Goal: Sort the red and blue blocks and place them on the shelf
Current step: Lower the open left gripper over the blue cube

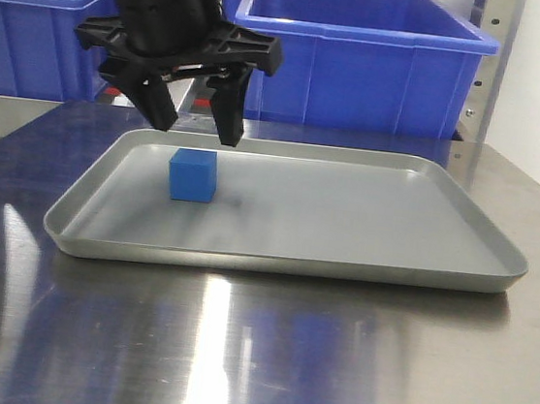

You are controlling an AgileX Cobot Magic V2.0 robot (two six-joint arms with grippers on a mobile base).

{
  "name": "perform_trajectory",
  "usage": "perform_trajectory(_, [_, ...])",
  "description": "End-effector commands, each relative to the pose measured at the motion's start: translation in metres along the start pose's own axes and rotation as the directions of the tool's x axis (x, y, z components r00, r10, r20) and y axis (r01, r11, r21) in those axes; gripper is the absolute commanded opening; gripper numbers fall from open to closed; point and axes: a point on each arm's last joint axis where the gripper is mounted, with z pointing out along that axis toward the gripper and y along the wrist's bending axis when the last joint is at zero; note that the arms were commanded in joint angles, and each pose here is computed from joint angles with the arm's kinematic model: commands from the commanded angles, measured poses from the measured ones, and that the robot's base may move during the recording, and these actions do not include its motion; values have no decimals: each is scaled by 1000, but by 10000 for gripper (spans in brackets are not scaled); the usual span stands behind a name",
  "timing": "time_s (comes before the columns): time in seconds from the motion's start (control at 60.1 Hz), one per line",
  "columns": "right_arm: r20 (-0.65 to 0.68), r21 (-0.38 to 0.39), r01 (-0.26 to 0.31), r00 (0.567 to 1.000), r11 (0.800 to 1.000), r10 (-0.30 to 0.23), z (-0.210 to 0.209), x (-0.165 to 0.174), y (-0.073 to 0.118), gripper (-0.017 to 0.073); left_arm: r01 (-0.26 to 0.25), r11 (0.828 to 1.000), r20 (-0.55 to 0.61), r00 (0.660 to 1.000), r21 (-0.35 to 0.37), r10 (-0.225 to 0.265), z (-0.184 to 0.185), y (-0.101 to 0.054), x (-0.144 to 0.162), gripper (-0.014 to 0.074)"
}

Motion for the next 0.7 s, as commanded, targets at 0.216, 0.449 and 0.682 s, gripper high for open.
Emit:
perform_trajectory(0.216, [119, -3, 11, 993, 1000, -11, -3, -17, 1, 59, 49, 999, 99, 994, 13, -50, -21, -4, -14, 496])
perform_trajectory(0.449, [119, -3, 11, 993, 1000, -11, -3, -17, 1, 59, 97, 995, 93, 991, 15, -98, -15, -4, -14, 496])
perform_trajectory(0.682, [119, -3, 11, 993, 1000, -11, -3, -17, 1, 59, 120, 993, 80, 989, 13, -121, -6, -4, -13, 496])
